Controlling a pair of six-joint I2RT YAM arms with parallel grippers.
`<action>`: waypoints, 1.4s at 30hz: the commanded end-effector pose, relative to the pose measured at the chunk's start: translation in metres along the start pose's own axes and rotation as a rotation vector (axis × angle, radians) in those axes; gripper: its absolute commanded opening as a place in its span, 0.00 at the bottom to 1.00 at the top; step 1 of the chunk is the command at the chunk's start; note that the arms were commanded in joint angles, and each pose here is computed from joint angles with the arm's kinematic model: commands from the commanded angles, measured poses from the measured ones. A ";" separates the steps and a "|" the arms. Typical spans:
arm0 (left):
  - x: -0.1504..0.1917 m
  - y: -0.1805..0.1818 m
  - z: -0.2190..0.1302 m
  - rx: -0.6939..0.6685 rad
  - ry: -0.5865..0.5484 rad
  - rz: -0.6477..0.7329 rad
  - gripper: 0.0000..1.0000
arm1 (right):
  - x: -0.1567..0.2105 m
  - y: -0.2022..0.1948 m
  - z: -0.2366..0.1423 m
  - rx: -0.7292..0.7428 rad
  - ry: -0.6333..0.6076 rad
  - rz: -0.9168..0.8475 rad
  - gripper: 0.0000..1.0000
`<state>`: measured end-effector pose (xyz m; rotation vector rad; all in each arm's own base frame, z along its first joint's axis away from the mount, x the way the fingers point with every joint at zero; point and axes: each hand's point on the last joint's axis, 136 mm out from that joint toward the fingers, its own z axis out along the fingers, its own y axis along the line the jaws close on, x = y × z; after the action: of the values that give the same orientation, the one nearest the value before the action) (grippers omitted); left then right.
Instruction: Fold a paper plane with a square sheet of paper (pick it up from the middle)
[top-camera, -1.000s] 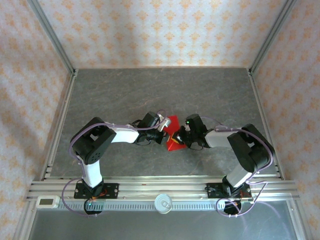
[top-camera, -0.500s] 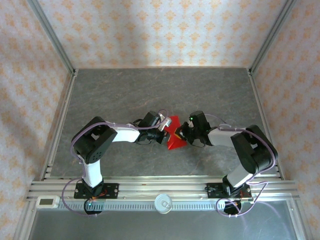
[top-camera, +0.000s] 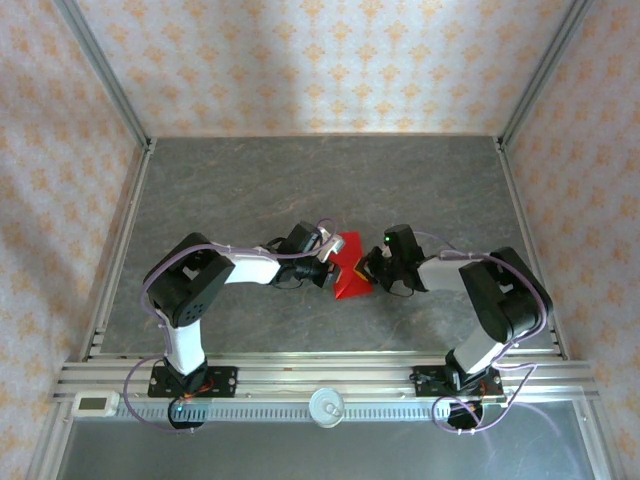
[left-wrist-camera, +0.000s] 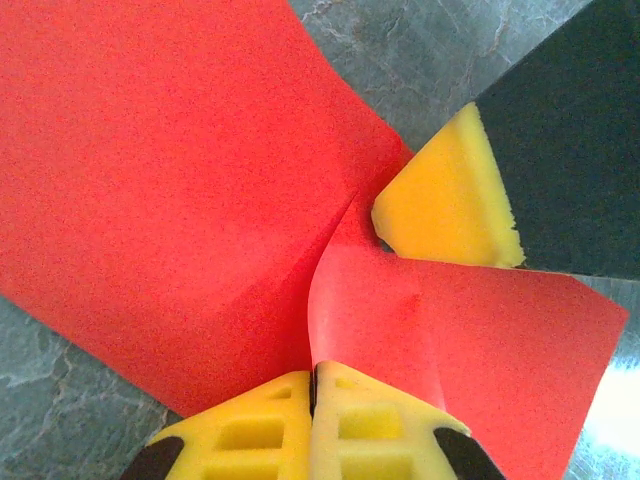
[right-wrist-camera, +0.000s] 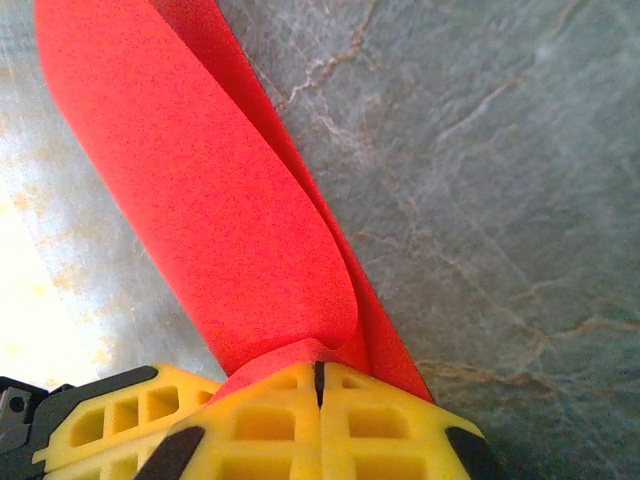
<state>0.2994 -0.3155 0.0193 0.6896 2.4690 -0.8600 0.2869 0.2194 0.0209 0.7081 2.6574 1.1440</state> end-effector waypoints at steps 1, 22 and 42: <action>0.052 0.021 0.010 -0.075 0.170 -0.040 0.05 | -0.011 0.019 -0.011 -0.029 -0.035 -0.033 0.00; 0.061 0.025 0.014 -0.081 0.209 -0.043 0.06 | -0.033 -0.033 -0.009 0.060 -0.077 0.053 0.00; 0.057 0.023 0.013 -0.078 0.199 -0.043 0.05 | -0.021 0.023 -0.028 -0.083 -0.047 -0.025 0.00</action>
<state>0.3032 -0.3198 0.0187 0.7064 2.4644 -0.8636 0.3142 0.1923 0.0541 0.7166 2.5237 1.1833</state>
